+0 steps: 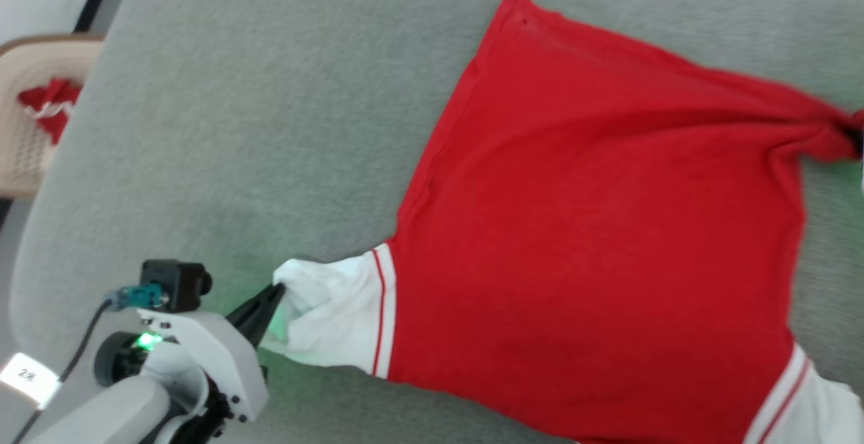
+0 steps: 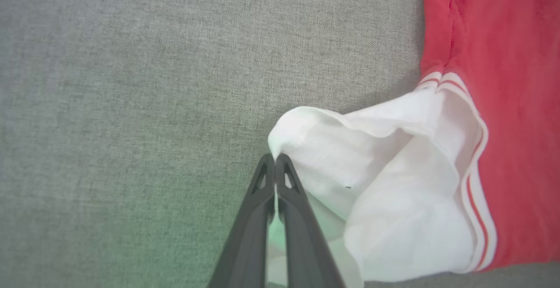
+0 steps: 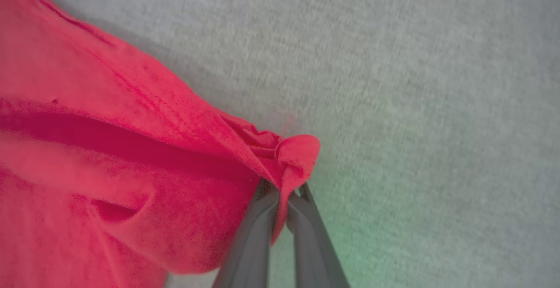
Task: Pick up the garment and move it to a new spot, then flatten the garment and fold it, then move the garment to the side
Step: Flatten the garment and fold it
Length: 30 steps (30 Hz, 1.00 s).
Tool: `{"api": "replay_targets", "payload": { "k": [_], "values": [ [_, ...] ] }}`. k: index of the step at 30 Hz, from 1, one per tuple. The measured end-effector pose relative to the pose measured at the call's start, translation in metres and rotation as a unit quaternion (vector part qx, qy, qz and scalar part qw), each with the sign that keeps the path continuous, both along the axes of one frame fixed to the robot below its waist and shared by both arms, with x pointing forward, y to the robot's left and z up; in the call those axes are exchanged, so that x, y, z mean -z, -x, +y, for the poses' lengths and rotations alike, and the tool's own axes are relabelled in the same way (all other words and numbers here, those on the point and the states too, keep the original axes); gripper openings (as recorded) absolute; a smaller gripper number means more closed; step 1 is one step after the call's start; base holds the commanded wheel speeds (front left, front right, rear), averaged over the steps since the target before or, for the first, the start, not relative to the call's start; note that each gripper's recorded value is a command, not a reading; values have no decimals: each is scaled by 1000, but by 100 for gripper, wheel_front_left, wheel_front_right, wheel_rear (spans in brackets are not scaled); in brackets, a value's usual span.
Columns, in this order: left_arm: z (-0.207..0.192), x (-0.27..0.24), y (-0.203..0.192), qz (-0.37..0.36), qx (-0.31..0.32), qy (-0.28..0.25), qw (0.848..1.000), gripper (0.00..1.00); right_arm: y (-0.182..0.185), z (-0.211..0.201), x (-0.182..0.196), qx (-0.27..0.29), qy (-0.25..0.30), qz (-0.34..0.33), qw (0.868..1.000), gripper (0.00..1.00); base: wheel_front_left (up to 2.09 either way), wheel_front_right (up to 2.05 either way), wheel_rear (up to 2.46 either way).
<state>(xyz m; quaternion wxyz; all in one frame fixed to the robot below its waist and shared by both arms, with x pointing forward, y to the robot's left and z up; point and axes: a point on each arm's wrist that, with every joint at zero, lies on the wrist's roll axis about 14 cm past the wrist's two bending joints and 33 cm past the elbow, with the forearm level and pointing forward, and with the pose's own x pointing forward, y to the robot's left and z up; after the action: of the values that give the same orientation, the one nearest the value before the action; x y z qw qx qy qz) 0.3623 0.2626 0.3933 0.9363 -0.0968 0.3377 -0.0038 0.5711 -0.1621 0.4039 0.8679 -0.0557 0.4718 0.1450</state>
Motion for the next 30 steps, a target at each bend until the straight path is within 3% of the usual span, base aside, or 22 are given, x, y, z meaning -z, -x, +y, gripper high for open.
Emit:
{"api": "replay_targets", "payload": {
  "k": [5, 8, 15, 19, 24, 30],
  "values": [
    [-9, -6, -6, -5, 21, -1, 1000, 0, 36, -19, -3, 6, -8, 3, 1000, 0, 0, 0, 0],
    [-19, -14, -14, -16, 43, 0, 999, 0, 80, -38, 0, 21, -18, 19, 999, 0, 0, 0, 0],
    [-38, -23, -23, -27, 75, 5, 997, 0, 150, -71, 7, 82, -40, 40, 995, 0, 0, 0, 0],
    [-50, -27, -28, -33, 92, 10, 995, 0, 210, -84, 20, 136, -61, 73, 986, 0, 0, 0, 0],
    [-55, -29, -31, -36, 102, 10, 994, 0, 238, -88, 27, 168, -66, 80, 980, 0, 0, 0, 0],
    [-58, -27, -33, -33, 107, 13, 994, 0, 242, -85, 42, 202, -78, 59, 975, 0, 0, 0, 0]
  ]
}}
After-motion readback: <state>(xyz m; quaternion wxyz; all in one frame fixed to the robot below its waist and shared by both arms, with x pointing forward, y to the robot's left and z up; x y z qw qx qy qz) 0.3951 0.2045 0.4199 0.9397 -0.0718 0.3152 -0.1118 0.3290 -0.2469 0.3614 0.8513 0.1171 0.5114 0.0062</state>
